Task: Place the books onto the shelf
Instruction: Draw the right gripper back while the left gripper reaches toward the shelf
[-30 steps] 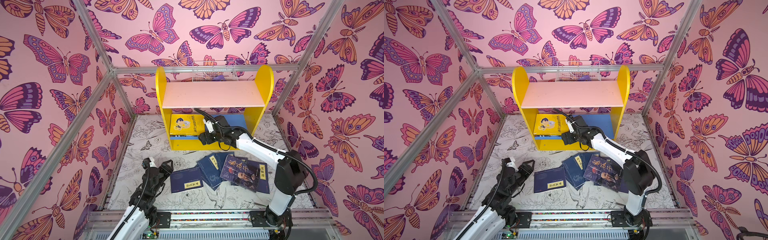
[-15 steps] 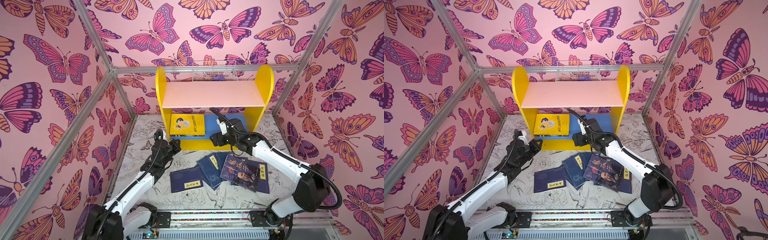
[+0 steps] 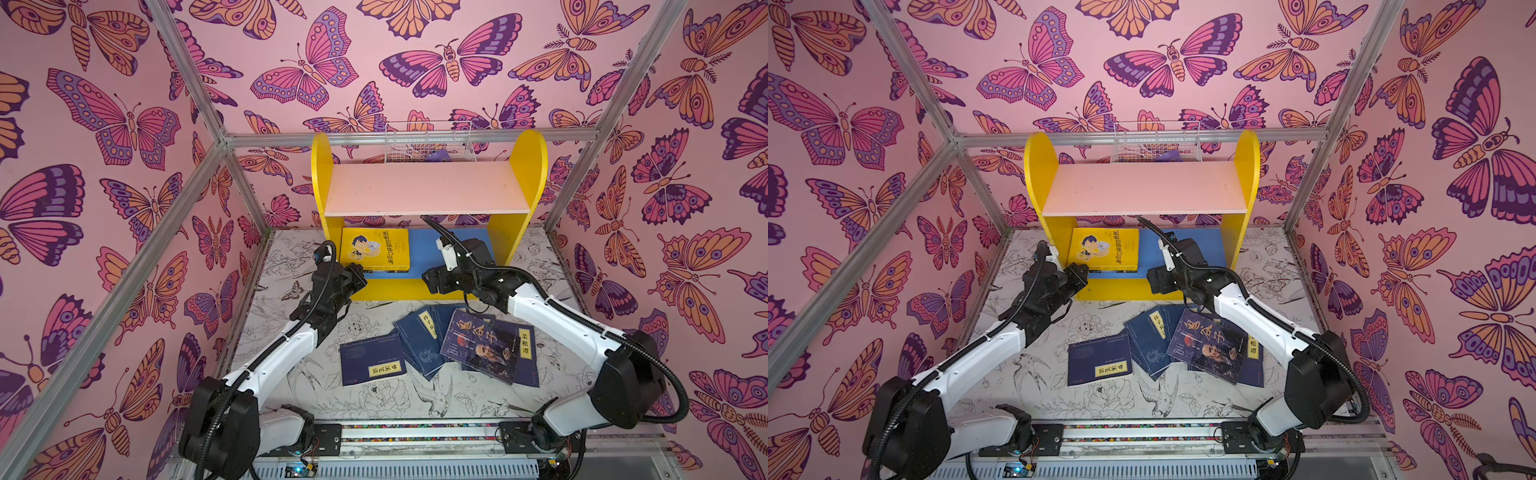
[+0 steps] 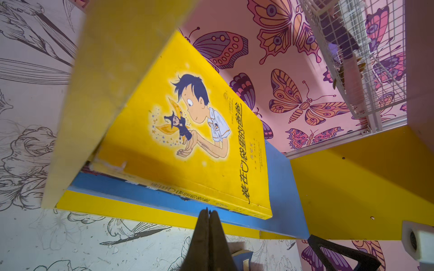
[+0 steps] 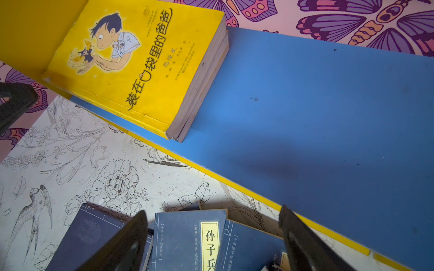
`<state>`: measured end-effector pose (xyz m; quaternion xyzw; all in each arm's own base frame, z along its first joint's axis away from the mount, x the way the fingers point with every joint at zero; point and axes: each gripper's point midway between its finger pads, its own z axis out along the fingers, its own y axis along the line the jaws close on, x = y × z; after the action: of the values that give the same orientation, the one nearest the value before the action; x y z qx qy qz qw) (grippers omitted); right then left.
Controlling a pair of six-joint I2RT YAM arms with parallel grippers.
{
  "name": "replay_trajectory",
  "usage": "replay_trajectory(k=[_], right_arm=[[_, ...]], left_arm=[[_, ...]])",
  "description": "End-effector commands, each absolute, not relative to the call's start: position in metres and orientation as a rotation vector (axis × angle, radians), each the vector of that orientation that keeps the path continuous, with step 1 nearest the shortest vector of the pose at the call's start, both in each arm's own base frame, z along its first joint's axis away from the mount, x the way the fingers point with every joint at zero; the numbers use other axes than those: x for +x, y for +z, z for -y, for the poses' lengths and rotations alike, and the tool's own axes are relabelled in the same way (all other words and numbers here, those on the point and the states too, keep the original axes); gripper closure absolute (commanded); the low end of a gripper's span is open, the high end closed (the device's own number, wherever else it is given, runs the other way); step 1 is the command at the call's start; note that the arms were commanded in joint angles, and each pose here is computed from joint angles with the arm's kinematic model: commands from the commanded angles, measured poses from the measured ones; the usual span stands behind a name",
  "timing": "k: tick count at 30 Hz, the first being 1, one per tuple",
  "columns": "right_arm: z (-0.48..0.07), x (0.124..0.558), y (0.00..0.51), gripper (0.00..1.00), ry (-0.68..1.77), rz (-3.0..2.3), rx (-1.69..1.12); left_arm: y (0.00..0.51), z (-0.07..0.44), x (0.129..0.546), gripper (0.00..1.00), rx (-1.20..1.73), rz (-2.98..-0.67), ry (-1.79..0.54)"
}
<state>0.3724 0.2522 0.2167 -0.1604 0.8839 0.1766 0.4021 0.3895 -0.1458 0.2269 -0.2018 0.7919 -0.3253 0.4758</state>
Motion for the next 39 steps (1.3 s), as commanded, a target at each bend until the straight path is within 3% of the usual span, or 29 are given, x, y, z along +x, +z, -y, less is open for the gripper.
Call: replay_trajectory(k=[1,14,39], right_arm=[[-0.249,0.376,0.221,0.12,0.462,-2.222,-0.385],[-0.244,0.377,0.219,0.11,0.466,-2.231,-0.367],[-0.241,0.377,0.214,0.11,0.463,-2.242,-0.367]], left_arm=[[0.221,0.144,0.389,1.0,-0.497,-1.957,-0.766],[0.193,0.143,0.393,1.0,-0.558,-2.014,-0.768],[0.198,0.14,0.416,1.0,-0.553,-1.995,-0.711]])
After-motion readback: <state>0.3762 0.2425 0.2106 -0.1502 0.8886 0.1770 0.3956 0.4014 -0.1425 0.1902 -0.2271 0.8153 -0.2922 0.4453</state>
